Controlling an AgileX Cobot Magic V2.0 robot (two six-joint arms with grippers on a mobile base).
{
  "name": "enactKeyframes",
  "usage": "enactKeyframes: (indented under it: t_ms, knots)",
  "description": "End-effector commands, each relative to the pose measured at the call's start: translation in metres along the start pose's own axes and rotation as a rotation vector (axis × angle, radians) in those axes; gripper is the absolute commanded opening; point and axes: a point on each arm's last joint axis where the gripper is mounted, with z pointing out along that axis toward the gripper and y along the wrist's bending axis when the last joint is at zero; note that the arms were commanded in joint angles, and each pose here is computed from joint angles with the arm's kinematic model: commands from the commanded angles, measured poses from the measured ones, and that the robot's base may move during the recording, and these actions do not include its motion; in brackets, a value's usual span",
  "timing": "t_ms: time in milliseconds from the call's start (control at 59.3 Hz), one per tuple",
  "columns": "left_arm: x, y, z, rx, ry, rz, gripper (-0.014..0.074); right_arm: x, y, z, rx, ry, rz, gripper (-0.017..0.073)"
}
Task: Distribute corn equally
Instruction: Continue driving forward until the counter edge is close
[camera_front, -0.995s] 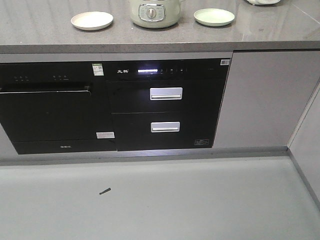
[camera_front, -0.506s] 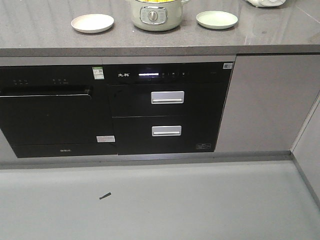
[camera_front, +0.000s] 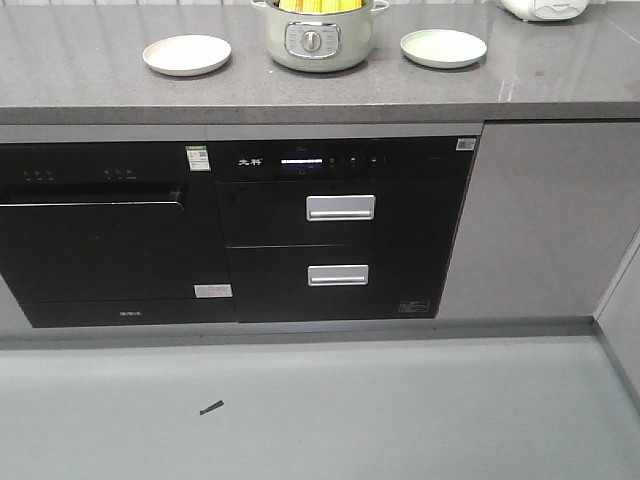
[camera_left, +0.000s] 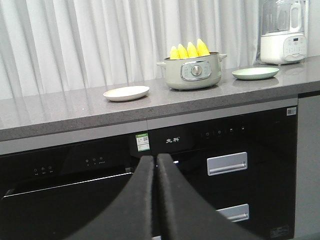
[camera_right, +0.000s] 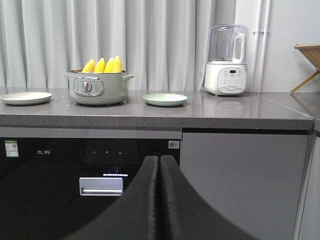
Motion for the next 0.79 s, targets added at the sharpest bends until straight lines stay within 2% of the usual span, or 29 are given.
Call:
enactKeyframes:
  t_ms: [0,776]
  knots:
    - [-0.003,0.0021,-0.001,-0.027,-0.072,-0.013,-0.0006,-0.0032,0.0006,-0.0006,-0.006,-0.069,-0.01,-0.0003]
    - [-0.003,0.0021,-0.001,-0.027,-0.072,-0.013,-0.0006,-0.0032,0.0006,-0.0006,-0.006,-0.069,-0.01,-0.0003]
